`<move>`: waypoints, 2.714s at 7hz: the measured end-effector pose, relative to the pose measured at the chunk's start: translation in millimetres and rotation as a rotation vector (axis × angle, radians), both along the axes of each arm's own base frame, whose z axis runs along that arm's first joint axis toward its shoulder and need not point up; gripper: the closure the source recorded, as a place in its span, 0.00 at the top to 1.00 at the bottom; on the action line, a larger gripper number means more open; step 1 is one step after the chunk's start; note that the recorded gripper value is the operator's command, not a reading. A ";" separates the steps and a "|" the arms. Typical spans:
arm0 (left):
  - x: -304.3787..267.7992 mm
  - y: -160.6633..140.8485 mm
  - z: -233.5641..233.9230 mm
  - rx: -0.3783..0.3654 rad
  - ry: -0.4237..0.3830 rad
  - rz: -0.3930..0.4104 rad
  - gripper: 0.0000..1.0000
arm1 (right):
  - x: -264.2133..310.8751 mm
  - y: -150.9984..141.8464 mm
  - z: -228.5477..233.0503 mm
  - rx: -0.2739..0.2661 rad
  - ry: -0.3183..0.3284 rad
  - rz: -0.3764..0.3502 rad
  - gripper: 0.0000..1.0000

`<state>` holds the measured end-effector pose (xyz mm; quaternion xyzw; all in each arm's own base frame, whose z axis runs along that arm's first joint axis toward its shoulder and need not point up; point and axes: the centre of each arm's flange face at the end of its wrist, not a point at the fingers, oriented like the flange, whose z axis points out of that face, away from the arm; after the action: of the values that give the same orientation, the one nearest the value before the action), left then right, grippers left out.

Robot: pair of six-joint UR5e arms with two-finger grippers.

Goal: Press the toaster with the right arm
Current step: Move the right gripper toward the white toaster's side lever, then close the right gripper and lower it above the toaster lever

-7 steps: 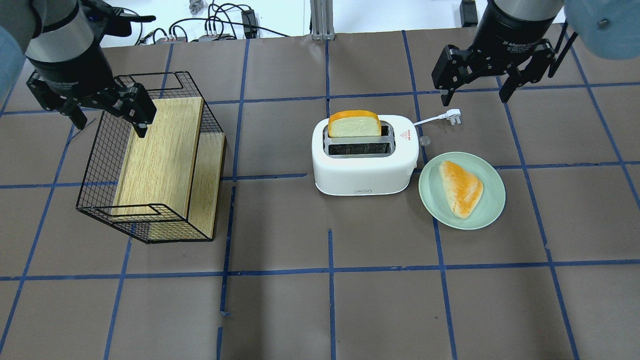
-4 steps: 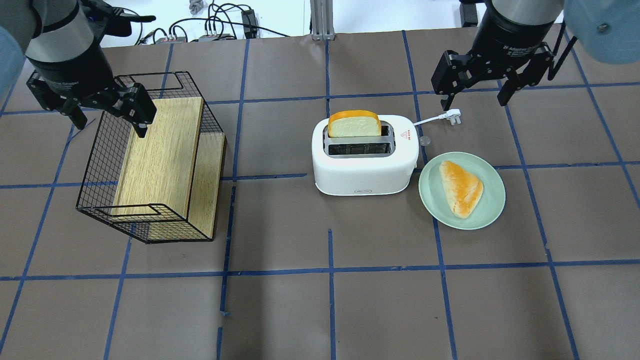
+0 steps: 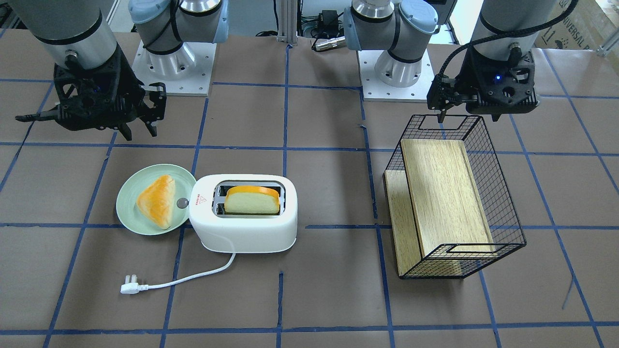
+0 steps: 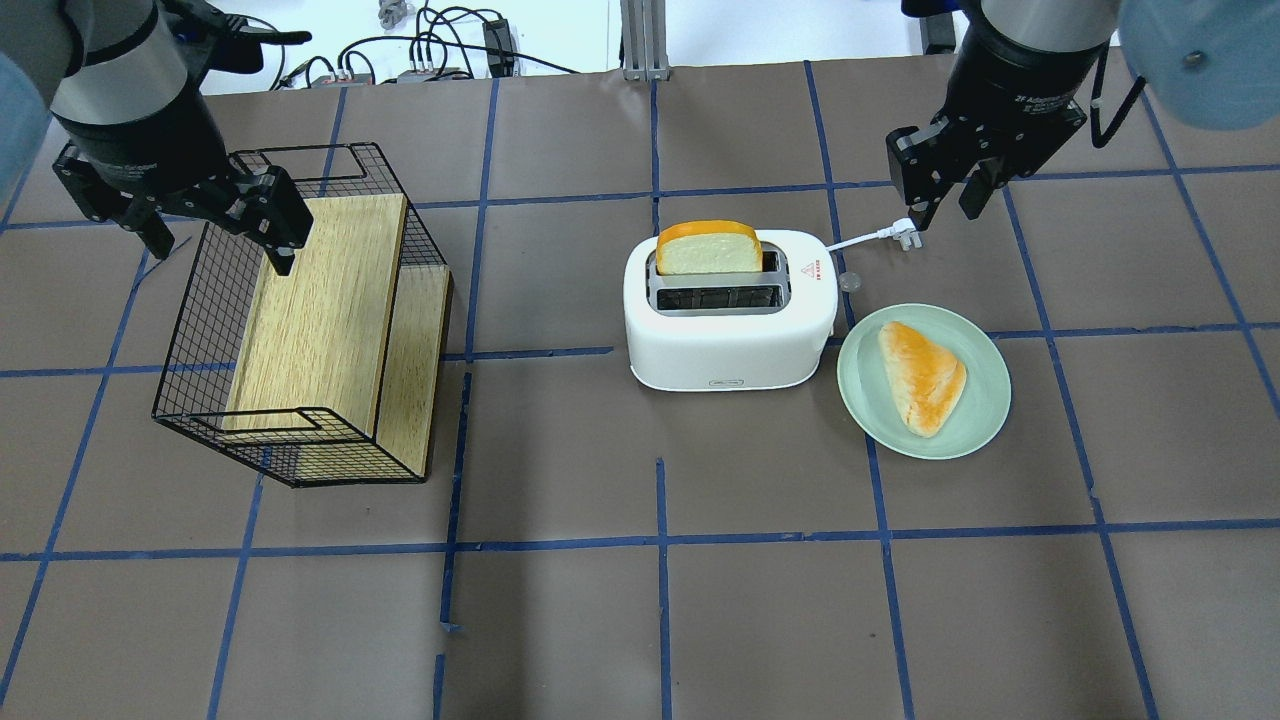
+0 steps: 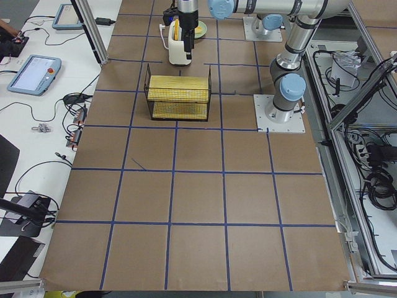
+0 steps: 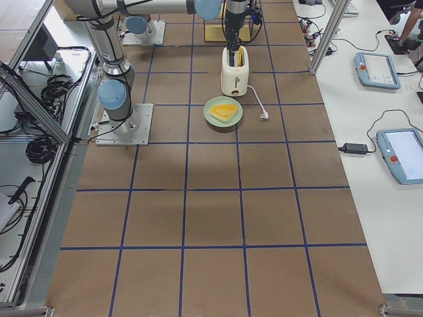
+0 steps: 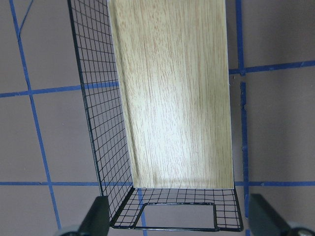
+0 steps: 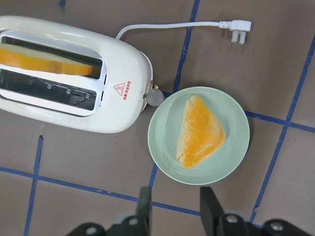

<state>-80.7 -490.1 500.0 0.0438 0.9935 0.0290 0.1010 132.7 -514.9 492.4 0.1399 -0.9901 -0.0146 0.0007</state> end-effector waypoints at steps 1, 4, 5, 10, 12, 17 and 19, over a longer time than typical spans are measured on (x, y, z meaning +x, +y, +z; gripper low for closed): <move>0.0 0.0 0.0 0.000 0.000 0.000 1.00 | -0.1 -1.0 1.3 -0.006 0.000 0.093 0.21; 0.0 0.0 0.0 0.000 0.000 0.000 1.00 | -2.3 -12.4 -2.1 -0.038 0.007 0.270 0.17; 0.0 0.0 0.0 0.000 0.000 0.001 1.00 | -2.7 -17.3 -8.3 -0.036 0.007 0.327 0.16; 0.0 0.0 -0.1 0.000 0.000 0.000 1.00 | -4.6 -45.6 -43.0 -0.025 -0.001 0.868 0.15; 0.0 0.0 0.0 0.000 0.000 0.000 1.00 | -4.1 -58.8 -65.2 -0.014 -0.015 1.011 0.13; 0.0 0.0 0.0 0.000 0.000 0.000 1.00 | 2.5 -53.2 -134.1 -0.056 0.014 1.117 0.13; 0.0 0.0 0.1 0.000 0.000 0.001 1.00 | 6.8 -51.2 -148.0 -0.061 0.012 1.119 0.13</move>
<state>-80.7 -490.1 500.2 0.0432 0.9935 0.0288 0.1010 139.4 -566.0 344.5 0.6436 -0.7650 0.0157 0.0181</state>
